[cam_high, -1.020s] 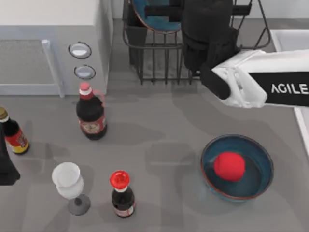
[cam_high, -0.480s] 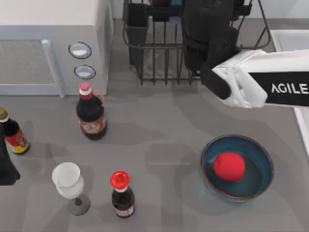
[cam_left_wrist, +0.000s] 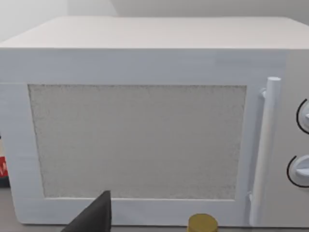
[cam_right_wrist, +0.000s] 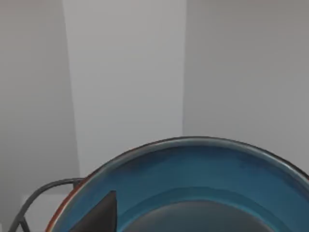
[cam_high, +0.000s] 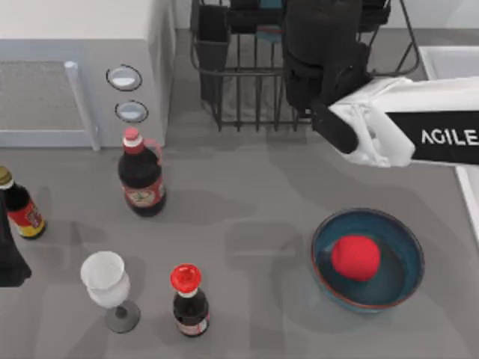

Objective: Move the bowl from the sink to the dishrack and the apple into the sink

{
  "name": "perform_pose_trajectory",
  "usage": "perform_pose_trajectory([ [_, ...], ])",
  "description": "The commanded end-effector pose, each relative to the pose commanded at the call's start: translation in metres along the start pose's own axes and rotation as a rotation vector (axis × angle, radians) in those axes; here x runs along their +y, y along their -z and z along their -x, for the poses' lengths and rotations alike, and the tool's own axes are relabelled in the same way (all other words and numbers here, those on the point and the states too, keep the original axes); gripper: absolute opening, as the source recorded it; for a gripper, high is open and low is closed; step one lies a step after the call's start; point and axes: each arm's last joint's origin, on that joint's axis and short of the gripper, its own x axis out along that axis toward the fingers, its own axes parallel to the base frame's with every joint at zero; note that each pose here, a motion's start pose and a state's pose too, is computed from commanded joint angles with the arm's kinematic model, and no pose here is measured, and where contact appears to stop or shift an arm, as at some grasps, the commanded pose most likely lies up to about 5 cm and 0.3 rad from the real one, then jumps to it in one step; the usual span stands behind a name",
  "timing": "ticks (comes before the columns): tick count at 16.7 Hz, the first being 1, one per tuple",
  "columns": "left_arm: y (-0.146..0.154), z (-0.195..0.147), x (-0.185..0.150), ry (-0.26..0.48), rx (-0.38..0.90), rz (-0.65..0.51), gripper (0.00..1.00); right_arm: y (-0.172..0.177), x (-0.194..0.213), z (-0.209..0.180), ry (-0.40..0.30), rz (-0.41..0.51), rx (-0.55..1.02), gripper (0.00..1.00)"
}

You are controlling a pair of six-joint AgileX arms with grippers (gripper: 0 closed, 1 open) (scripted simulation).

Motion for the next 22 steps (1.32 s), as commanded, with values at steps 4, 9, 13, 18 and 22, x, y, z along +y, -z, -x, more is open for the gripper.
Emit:
perform_pose_trajectory([
  [4,0.0,0.0,0.0,0.0,0.0,0.0,1.0,-0.009,-0.015,0.019,-0.013,0.026,0.029,1.0],
  [9,0.0,0.0,0.0,0.0,0.0,0.0,1.0,-0.038,-0.077,0.081,-0.028,0.059,0.065,1.0],
  [13,0.0,0.0,0.0,0.0,0.0,0.0,1.0,-0.06,-0.155,0.154,-0.021,0.03,0.018,1.0],
  [18,0.0,0.0,0.0,0.0,0.0,0.0,1.0,-0.03,-0.229,0.237,-0.004,-0.003,-0.06,1.0],
  [22,0.0,0.0,0.0,0.0,0.0,0.0,1.0,0.017,-0.254,0.266,-0.001,0.001,-0.058,1.0],
])
